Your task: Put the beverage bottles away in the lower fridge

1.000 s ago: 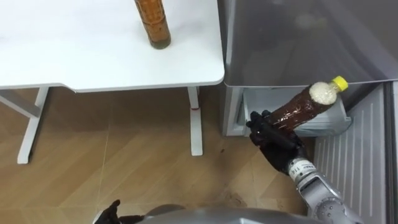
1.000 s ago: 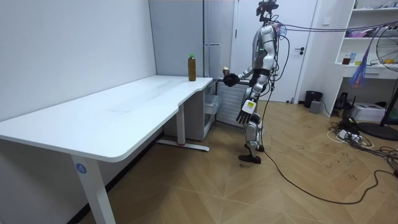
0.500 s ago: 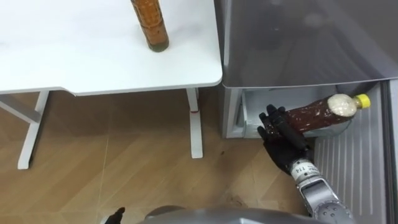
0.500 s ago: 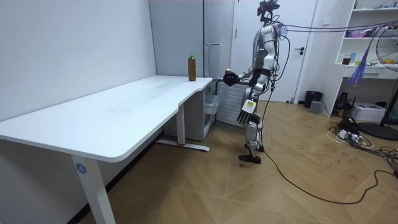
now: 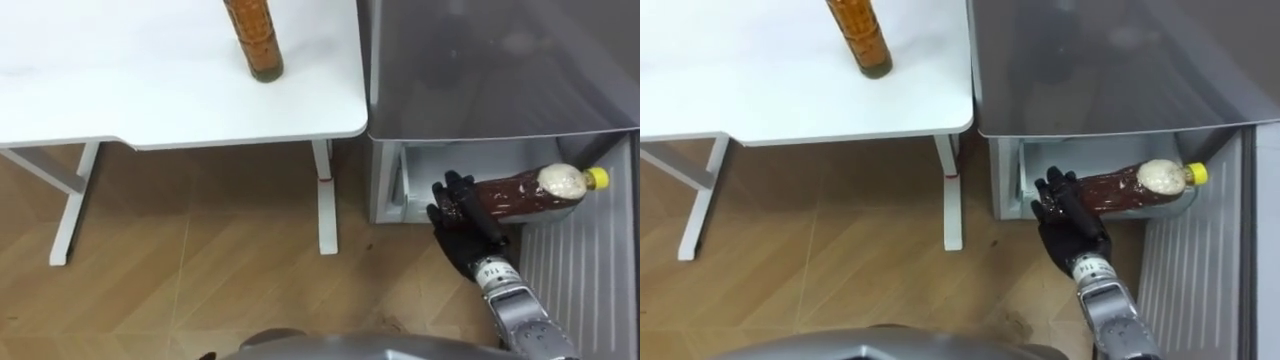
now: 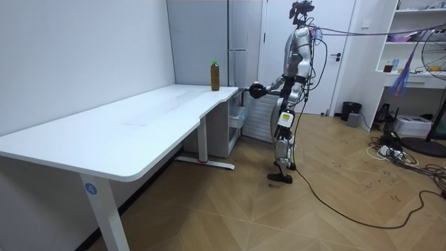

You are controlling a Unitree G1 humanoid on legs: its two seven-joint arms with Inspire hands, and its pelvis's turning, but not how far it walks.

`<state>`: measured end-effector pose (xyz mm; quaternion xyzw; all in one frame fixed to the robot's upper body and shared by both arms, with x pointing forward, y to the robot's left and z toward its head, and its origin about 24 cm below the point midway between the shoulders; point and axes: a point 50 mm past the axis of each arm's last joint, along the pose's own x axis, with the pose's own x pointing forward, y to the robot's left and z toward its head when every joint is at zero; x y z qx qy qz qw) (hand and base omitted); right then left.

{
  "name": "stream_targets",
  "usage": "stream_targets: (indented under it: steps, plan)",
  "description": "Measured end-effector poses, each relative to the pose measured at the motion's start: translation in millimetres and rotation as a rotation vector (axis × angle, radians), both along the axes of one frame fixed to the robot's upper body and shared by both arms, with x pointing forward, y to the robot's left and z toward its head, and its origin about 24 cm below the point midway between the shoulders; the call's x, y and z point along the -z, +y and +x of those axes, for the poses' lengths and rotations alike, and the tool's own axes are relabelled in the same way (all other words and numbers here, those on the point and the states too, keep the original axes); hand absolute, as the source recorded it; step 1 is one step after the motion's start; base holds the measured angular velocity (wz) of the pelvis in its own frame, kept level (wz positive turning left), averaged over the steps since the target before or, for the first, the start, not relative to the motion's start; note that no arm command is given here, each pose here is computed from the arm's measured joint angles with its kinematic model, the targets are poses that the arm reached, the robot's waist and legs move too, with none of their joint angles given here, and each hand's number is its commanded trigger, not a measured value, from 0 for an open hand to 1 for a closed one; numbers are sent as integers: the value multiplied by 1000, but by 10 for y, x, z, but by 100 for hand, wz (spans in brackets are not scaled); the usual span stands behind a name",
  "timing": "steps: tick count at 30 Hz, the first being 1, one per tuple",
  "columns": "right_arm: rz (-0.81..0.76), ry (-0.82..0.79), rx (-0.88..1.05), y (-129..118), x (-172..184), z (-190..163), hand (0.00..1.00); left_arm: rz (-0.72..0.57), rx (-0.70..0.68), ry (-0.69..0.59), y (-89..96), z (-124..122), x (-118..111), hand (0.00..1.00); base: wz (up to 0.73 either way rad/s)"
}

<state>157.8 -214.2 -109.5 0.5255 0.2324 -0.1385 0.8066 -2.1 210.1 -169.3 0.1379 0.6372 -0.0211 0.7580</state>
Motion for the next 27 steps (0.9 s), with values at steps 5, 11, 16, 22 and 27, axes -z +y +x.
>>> stream_targets:
  steps: [5, 11, 16, 22, 27]
  plan:
    - [-34, -11, 30, -108, -85, 389, 100, -11, -21, -14, 32, 163, 1, 0, 6]
    - [-44, -62, 64, -214, -317, 891, 100, -1, -22, -77, 127, 497, -26, 0, 4]
    - [-31, -67, 87, -299, -394, 1032, 100, 20, 4, -111, 205, 696, -64, 0, 8]
    - [-9, -101, 113, -396, -535, 1173, 100, 31, 16, -151, 246, 874, -100, 0, 1]
    - [1, -120, 103, -465, -685, 1315, 100, 32, -10, -176, 277, 969, -123, 0, 1]
